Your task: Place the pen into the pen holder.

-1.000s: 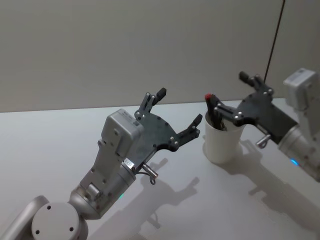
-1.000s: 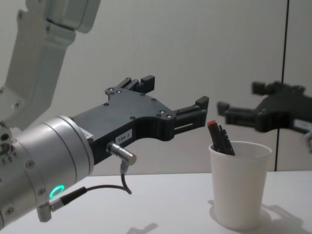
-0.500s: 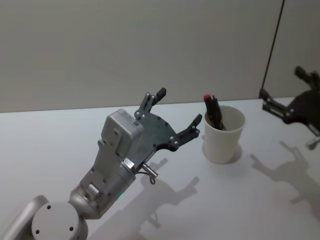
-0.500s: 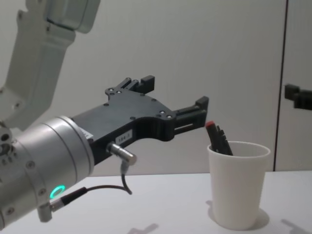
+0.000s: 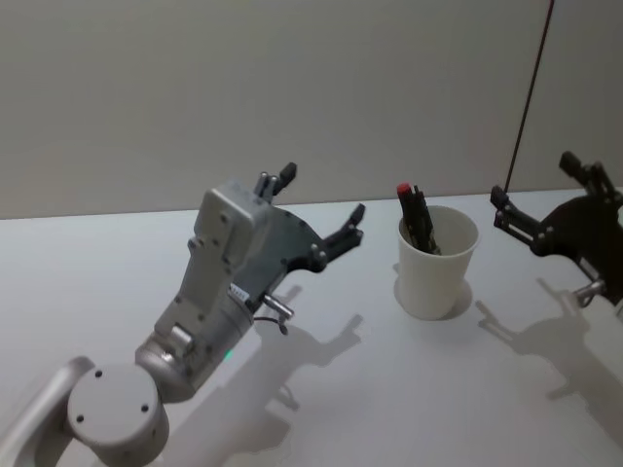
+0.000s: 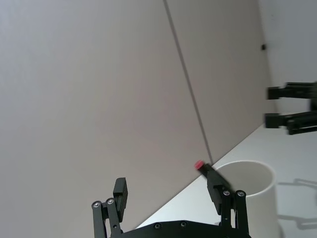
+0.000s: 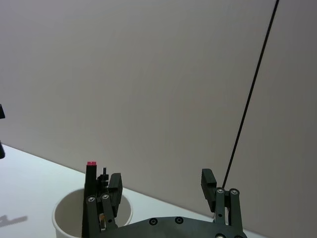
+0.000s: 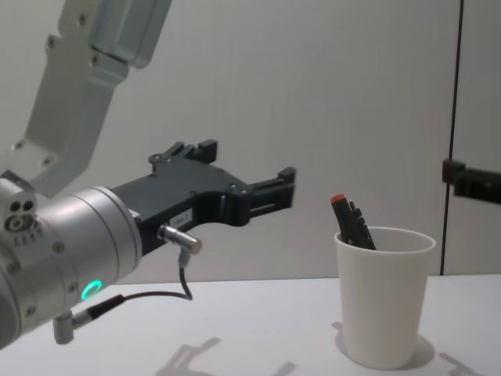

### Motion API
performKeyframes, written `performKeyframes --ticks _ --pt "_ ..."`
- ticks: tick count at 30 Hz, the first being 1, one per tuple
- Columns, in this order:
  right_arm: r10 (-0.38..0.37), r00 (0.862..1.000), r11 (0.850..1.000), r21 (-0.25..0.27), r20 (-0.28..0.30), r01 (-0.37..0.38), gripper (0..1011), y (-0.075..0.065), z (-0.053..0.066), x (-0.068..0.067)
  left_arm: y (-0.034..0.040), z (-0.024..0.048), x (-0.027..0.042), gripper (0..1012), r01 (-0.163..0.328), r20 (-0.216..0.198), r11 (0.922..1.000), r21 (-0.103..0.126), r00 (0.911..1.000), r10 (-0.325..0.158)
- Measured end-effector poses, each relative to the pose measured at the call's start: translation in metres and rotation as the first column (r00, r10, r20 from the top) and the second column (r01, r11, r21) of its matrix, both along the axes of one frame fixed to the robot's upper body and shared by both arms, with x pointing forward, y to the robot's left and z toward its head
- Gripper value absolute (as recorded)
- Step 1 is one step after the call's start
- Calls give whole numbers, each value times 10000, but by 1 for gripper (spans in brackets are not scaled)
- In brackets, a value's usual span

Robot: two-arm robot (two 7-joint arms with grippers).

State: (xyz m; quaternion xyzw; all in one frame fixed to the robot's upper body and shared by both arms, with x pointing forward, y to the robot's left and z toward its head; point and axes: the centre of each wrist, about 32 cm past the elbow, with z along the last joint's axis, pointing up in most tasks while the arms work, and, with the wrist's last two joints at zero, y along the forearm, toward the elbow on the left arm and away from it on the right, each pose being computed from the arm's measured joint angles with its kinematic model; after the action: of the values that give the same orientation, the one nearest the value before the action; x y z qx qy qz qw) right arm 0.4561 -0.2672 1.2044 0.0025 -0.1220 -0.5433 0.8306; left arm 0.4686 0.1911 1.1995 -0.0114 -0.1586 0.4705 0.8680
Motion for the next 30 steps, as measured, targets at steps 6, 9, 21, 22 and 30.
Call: performKeyframes --ticks 6,9,21,22,30 --pt "-291 9979 9981 531 -572 321 1002 132 -74 -55 43 29 148 1001 -906 -539 9958 129 9944 912" --pt "-443 9950 9954 802 -898 516 1001 204 -110 -85 54 35 181 1001 -1106 -658 9937 175 9916 1116" --pt "-613 9891 9906 1135 -1336 767 1001 296 -155 -127 72 47 232 1001 -1433 -839 9893 261 9859 1450" --pt "-613 9891 9906 1136 -1338 768 1001 296 -155 -127 72 47 232 1001 -1435 -840 9893 261 9858 1452" --pt "-610 9891 9905 1142 -1340 765 1001 299 -156 -127 73 49 234 1001 -1446 -837 9891 261 9857 1463"
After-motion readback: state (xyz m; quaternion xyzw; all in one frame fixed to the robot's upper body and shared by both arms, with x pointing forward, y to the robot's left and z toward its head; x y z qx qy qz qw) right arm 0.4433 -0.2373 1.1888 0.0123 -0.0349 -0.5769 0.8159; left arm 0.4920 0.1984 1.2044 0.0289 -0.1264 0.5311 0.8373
